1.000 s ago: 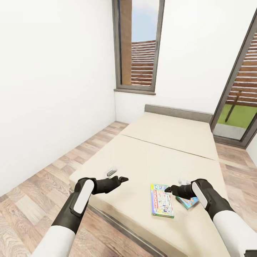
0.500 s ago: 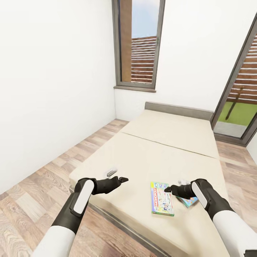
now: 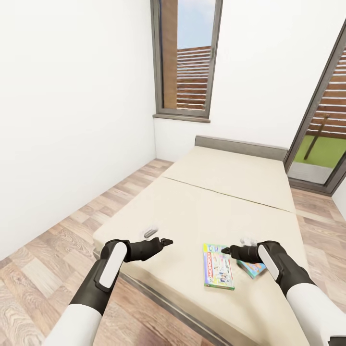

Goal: Put all the toys in the child's room - the three board games (two on the bed and one on the table), the two jigsaw puzzles on the table, and the tennis ball on the table - inside the toy box on the table in the child's room.

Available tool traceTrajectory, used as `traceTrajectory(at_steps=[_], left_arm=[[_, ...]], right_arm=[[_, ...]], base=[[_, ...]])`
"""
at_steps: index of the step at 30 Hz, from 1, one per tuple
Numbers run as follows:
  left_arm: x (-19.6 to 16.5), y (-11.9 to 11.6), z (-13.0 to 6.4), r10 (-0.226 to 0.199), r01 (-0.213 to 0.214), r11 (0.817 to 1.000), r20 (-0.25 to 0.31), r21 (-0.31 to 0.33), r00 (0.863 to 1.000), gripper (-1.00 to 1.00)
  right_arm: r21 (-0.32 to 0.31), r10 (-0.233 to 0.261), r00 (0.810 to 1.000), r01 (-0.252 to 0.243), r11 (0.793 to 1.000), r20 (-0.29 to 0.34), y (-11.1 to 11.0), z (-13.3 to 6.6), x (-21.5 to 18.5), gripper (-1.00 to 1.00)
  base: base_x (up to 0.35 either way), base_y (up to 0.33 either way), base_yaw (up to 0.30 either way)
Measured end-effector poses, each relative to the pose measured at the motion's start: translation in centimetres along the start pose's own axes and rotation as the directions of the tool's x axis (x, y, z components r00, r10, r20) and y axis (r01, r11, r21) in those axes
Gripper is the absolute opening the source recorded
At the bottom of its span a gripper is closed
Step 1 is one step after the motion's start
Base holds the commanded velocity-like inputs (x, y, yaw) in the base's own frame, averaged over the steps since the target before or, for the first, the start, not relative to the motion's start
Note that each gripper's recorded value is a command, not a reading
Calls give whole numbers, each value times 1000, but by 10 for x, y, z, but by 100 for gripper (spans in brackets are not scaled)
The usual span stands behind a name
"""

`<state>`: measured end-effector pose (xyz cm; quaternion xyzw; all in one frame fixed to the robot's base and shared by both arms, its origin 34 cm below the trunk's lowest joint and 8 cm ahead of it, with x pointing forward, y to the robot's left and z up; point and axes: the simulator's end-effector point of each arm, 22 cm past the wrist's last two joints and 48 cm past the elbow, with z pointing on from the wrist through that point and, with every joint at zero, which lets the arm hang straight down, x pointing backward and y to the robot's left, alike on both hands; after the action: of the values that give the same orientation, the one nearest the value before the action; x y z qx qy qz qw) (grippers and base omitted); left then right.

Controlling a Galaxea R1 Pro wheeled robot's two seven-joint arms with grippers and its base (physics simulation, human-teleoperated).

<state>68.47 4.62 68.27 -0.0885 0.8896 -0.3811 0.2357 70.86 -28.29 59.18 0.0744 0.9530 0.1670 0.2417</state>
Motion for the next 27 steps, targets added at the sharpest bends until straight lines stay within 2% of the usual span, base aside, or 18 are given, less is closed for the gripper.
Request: traceTrajectory(at_steps=[9,27], left_arm=[[0,1,0,-1,1,1000,-1,-1,1000,100],[1,1,1,-1,1,1000,-2,-2,1000,100]], right_arm=[[0,-12,999,12,1000,46,-1,0,-10,100],[3,-17,998,17,1000,60,0,1,-12,100]], base=[[0,0,0],[0,0,0]])
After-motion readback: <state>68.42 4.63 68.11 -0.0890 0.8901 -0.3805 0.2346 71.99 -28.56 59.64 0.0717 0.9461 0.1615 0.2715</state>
